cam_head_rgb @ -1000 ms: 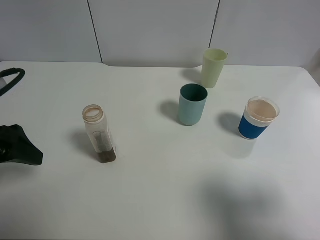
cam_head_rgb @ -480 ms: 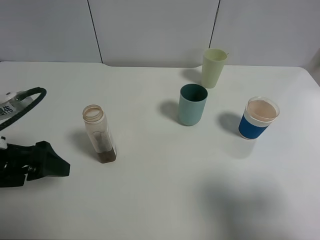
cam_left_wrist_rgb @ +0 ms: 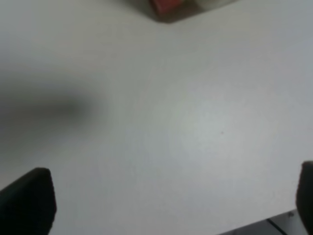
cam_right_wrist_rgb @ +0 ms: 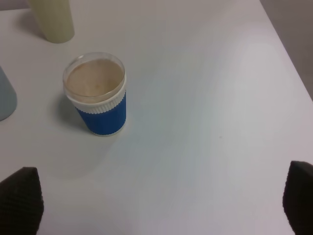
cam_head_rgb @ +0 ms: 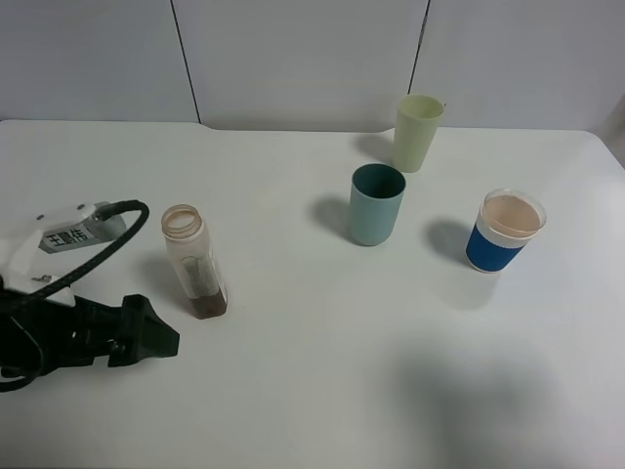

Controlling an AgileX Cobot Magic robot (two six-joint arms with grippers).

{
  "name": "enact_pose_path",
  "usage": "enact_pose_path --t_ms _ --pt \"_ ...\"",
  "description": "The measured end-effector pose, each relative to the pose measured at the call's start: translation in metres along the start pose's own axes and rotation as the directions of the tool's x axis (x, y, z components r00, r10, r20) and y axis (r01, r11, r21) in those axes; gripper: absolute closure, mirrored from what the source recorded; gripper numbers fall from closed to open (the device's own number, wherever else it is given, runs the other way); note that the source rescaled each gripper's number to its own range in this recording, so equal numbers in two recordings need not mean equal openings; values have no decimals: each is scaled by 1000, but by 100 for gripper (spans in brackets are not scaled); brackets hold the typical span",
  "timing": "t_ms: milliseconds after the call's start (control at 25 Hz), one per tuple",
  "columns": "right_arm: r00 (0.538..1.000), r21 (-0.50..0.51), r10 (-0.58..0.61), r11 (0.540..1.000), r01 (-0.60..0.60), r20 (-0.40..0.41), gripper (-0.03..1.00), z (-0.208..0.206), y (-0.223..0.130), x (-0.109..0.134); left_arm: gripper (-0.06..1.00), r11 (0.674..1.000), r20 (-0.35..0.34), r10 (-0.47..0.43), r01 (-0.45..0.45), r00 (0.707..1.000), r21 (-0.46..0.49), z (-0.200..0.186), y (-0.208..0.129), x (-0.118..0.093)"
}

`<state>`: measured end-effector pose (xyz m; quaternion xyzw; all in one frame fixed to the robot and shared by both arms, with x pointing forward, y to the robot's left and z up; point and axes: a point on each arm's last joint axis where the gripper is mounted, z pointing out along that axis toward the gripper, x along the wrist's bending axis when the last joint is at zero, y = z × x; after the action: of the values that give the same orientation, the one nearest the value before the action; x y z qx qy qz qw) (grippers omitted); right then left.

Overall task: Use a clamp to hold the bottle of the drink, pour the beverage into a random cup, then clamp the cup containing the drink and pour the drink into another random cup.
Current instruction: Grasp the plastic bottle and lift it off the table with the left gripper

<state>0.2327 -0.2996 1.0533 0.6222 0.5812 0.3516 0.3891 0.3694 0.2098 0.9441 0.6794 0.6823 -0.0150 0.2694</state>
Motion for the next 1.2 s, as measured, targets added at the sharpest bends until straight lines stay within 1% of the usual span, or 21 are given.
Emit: enact_pose_path --t_ms 120,240,400,480,600,720,840,920,1040,1200 --pt "1000 0 0 1000 0 0 3 0 0 0 -6 1000 -15 1 0 1000 9 10 1 -1" --pt "1000 0 0 1000 0 0 3 0 0 0 -6 1000 -23 7 -7 1000 -8 16 4 0" --pt "1000 0 0 1000 0 0 3 0 0 0 -6 997 -24 51 -52 998 -63 21 7 0" --pt "1000 0 0 1000 0 0 3 0 0 0 -6 993 -29 61 -64 998 -102 25 3 3" --pt "1000 0 0 1000 0 0 3 0 0 0 -6 986 -46 91 -97 995 -134 32 -6 5" --pt "1000 0 0 1000 0 0 3 0 0 0 -6 974 -85 134 -147 987 -174 41 -11 5" --pt "1000 0 0 1000 0 0 3 0 0 0 -6 957 -138 182 -208 974 -202 49 -15 4" --pt "1000 0 0 1000 0 0 3 0 0 0 -6 944 -179 217 -253 960 -213 55 -17 3" --pt "1000 0 0 1000 0 0 3 0 0 0 -6 924 -240 241 -298 940 -238 62 -19 2" --pt "1000 0 0 1000 0 0 3 0 0 0 -6 891 -298 275 -359 914 -278 68 -24 -1"
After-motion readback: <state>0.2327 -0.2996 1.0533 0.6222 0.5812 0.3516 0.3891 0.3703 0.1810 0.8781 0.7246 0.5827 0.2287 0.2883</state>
